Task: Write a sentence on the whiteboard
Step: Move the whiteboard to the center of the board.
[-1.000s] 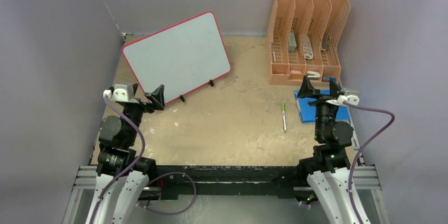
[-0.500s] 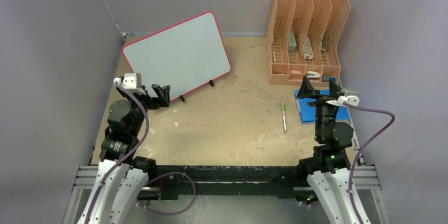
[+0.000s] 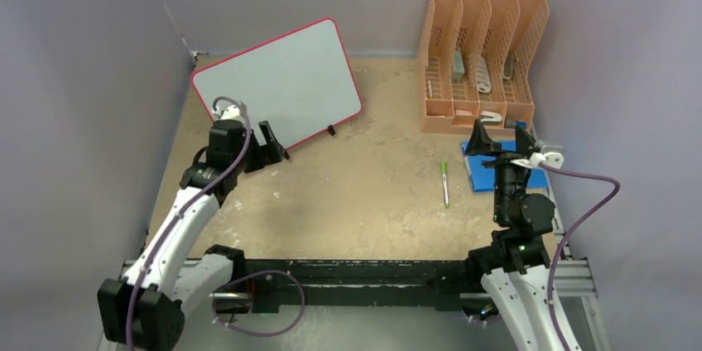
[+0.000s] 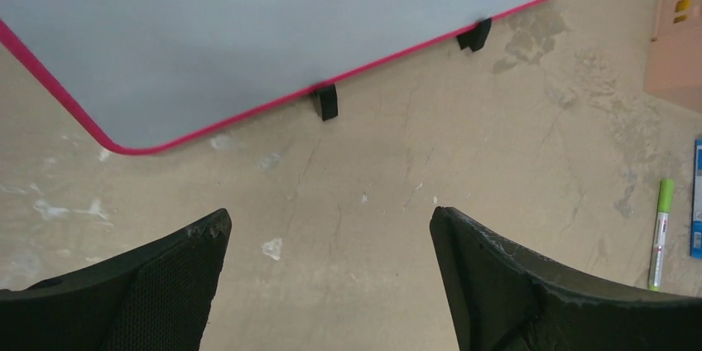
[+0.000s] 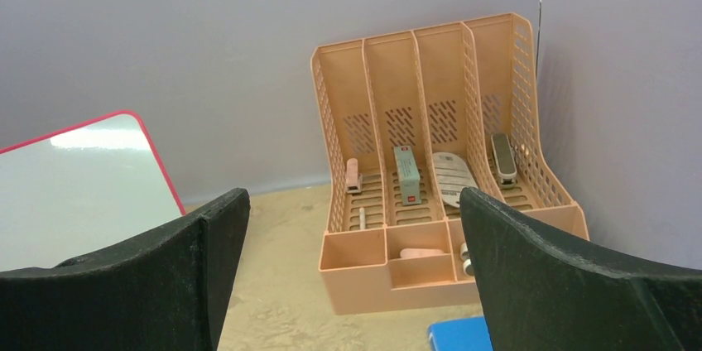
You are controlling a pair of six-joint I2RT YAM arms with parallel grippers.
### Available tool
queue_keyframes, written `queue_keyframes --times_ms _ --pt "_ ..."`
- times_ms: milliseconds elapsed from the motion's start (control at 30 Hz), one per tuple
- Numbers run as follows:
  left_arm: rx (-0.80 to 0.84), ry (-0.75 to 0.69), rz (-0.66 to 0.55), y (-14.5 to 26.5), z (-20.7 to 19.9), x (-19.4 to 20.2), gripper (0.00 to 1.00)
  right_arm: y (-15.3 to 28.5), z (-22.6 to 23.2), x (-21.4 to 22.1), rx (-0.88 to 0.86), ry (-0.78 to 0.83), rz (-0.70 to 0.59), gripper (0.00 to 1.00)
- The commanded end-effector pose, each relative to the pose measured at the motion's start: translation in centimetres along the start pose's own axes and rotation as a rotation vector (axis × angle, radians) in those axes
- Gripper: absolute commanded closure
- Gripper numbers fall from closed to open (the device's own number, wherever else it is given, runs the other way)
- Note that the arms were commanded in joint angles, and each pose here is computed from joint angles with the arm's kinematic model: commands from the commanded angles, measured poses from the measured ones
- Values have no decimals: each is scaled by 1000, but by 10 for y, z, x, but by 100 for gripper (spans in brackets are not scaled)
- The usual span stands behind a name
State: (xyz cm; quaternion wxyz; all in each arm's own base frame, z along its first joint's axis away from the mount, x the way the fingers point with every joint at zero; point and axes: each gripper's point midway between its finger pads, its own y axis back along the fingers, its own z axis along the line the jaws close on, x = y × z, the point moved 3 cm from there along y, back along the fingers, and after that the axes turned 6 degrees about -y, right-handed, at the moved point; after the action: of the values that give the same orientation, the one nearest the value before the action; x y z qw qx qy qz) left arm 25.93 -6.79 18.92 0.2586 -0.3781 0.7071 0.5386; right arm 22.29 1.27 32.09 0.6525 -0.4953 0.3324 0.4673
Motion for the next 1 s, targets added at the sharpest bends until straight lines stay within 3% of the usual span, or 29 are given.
queue_keyframes --times_ms 0,233,467,733,967 --pt "-18 126 103 -13 -12 14 11 0 4 -20 -6 -29 -67 1" --pt "-138 162 206 -50 -9 41 19 1 5 -21 -14 -32 -75 1" --pt "-281 153 205 -81 -5 48 22 3 7 -22 -26 -35 -82 1" --pt "-374 195 180 -115 -6 52 46 4 9 -23 -37 -39 -88 1" --pt "-422 216 147 -138 -5 47 52 5 12 -22 -52 -41 -87 1"
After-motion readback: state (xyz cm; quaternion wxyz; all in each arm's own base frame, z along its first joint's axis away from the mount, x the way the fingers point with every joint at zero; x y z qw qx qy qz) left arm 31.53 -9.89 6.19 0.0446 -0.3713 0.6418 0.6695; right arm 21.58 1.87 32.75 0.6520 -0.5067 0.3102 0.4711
